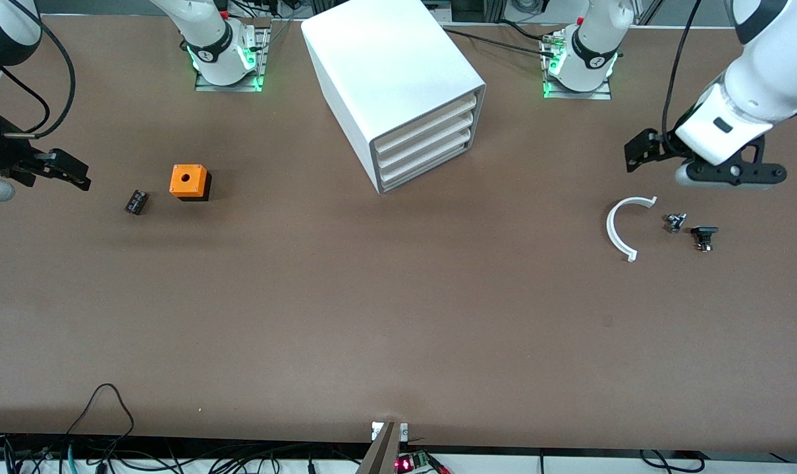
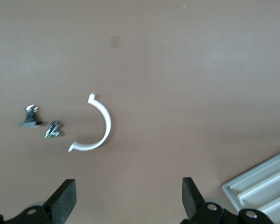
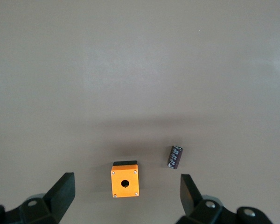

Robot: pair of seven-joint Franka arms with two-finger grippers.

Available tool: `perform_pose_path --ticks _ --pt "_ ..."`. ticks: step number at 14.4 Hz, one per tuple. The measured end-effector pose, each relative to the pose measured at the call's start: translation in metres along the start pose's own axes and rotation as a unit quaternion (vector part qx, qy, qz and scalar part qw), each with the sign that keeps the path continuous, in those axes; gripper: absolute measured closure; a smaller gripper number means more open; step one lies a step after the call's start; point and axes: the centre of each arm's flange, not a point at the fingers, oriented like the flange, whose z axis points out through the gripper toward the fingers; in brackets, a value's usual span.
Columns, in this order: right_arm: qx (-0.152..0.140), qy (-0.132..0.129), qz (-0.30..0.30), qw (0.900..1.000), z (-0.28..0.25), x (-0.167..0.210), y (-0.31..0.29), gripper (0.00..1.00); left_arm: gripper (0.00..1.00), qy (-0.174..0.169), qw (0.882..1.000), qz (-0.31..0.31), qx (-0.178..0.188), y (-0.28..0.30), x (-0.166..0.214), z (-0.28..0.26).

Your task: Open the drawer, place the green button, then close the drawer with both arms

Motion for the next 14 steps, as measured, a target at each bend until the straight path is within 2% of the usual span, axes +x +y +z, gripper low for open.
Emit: perform_pose_path --ticks 3,7,14 --pt "0.000 0.000 0.000 1.000 0.000 0.000 0.000 0.00 0.00 0.001 1.000 -0.012 0.005 -0.016 -0.007 -0.026" --pt "0.000 0.000 0.000 1.000 0.000 0.000 0.000 0.00 0.00 0.000 1.000 -0.011 0.001 -0.054 -0.004 -0.027" --pt "0.000 0.000 0.000 1.000 0.000 0.000 0.000 0.00 0.00 0.009 1.000 -0.002 0.001 -0.049 -0.005 -0.035"
